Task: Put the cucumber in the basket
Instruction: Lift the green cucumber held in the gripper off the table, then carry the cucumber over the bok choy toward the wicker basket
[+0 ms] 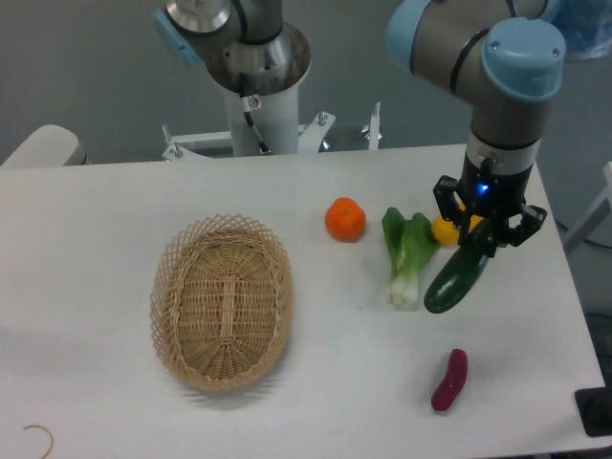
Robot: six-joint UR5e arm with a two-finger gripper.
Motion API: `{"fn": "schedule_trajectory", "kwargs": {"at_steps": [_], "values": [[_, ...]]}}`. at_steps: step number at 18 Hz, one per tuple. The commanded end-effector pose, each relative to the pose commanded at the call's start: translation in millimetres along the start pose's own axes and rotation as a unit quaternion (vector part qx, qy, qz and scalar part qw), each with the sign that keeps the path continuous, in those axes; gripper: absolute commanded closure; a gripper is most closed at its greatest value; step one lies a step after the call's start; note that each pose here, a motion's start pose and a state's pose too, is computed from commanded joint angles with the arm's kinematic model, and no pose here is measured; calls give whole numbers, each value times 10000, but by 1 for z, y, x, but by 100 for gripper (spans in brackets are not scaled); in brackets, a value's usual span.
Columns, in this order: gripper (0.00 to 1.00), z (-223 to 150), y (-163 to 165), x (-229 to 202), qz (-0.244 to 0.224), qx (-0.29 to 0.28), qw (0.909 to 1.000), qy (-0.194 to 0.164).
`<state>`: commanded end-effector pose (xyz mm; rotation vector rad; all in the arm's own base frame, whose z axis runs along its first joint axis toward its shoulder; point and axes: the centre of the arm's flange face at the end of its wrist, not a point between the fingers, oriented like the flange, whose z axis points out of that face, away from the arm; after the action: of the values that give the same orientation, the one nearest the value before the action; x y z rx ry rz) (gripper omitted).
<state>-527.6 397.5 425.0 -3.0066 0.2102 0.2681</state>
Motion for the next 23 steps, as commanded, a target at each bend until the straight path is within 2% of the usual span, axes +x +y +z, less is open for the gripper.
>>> {"fn": "schedule_trajectory", "kwargs": {"at_steps": [8, 11, 16, 23], "values": [[70, 10, -3, 3, 20, -33, 10000, 55], [70, 7, -14, 12, 25, -4, 10000, 77], [70, -8, -70, 69, -315, 68, 9995, 75], [70, -24, -83, 188, -1018, 85, 9943, 296]]}}
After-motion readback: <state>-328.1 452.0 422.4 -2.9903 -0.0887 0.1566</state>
